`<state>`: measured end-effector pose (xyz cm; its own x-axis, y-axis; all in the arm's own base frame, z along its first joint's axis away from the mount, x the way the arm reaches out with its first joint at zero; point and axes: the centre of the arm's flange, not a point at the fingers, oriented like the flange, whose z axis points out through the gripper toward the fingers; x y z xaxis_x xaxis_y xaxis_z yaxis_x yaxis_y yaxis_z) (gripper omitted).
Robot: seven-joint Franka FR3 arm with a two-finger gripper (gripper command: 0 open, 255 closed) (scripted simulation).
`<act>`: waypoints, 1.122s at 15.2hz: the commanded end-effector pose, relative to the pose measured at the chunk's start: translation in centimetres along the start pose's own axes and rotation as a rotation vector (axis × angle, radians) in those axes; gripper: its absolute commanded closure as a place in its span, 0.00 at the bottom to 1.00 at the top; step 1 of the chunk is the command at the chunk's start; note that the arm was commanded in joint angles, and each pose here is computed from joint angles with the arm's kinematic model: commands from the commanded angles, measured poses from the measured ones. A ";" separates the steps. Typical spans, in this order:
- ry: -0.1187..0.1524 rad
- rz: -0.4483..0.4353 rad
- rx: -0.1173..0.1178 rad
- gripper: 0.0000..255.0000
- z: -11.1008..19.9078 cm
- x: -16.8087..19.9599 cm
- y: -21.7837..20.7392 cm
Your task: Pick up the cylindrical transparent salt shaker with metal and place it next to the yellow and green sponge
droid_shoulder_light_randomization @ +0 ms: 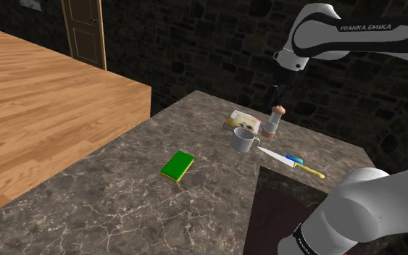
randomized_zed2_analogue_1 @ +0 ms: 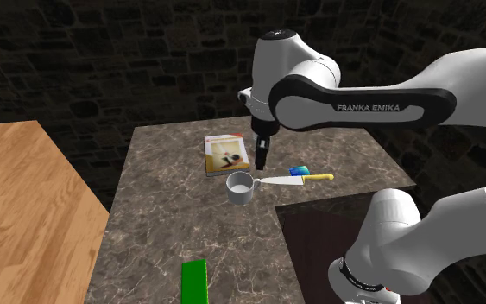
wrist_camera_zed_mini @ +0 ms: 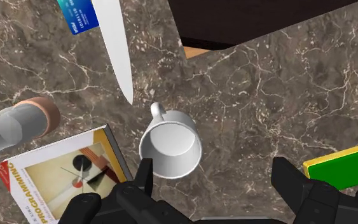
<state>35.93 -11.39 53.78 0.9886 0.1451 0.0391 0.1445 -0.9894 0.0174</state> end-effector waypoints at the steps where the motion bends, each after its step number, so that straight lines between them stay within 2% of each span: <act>1: 0.000 -0.003 -0.007 0.00 0.7 0.4 2.5; 17: 0.003 -0.017 -0.051 0.00 5.0 3.7 22.3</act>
<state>42.69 -31.96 49.65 0.9863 0.1597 0.0418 0.1568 -0.9855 0.0654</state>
